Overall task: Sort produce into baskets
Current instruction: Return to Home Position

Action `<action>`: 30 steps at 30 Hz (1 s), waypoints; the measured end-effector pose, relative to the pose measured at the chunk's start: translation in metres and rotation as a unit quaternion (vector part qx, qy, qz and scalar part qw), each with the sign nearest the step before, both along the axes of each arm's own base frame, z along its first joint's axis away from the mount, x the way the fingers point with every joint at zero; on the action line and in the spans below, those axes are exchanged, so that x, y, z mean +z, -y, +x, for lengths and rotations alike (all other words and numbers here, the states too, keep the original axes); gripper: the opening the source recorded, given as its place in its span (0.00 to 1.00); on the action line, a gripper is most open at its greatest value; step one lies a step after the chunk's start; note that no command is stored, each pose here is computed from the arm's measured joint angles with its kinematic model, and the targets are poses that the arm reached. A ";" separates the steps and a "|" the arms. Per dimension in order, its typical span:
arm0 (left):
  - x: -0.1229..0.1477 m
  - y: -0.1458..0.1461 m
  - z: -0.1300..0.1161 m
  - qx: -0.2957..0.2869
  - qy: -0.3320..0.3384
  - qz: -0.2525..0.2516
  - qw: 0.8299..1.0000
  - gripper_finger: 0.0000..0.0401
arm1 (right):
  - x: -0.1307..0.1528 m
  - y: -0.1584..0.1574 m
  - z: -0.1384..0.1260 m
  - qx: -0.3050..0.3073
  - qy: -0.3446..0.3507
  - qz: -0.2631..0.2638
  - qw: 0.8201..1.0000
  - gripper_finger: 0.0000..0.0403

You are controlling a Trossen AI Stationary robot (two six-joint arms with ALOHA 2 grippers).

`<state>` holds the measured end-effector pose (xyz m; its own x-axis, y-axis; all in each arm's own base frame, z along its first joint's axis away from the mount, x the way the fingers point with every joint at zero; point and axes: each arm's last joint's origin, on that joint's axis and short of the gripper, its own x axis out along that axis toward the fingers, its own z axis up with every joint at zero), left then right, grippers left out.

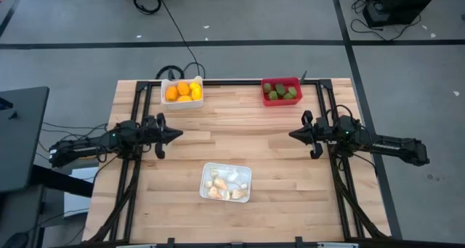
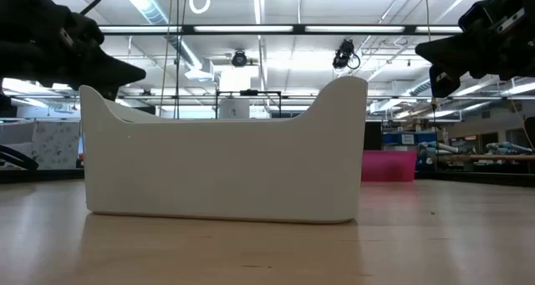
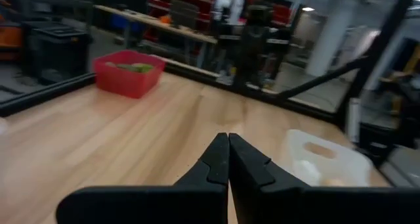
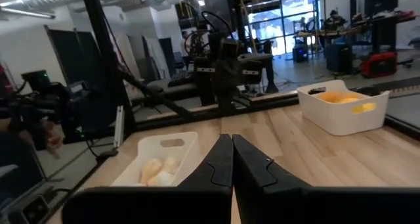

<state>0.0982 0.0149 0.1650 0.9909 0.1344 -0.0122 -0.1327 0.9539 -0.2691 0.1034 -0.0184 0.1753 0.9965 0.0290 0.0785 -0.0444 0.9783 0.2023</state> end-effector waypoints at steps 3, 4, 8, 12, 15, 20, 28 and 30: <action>-0.001 -0.002 0.000 0.026 -0.005 0.003 1.000 0.02 | 0.000 0.000 0.000 0.000 0.000 -0.010 1.000 0.03; -0.001 -0.002 0.000 0.029 -0.004 0.003 1.000 0.02 | 0.000 0.000 0.000 0.000 0.000 -0.012 1.000 0.03; -0.001 -0.002 0.000 0.030 -0.004 0.003 1.000 0.02 | -0.002 -0.001 0.000 0.011 -0.009 -0.032 0.999 0.03; -0.001 -0.002 0.000 0.030 -0.005 0.003 1.000 0.02 | -0.007 -0.001 0.000 0.010 -0.031 -0.038 0.999 0.03; -0.001 -0.002 0.000 0.030 -0.005 0.003 1.000 0.02 | -0.009 0.001 0.000 -0.023 -0.046 -0.020 0.998 0.03; -0.001 -0.002 0.000 0.031 -0.005 0.003 1.000 0.02 | -0.013 0.003 0.000 -0.055 -0.064 0.014 0.996 0.05; -0.001 -0.002 0.000 0.031 -0.005 0.003 0.999 0.02 | -0.012 0.003 0.000 -0.056 -0.062 0.020 0.996 0.07; -0.001 -0.002 0.000 0.031 -0.005 0.003 0.999 0.02 | -0.012 0.003 0.000 -0.056 -0.062 0.020 0.996 0.06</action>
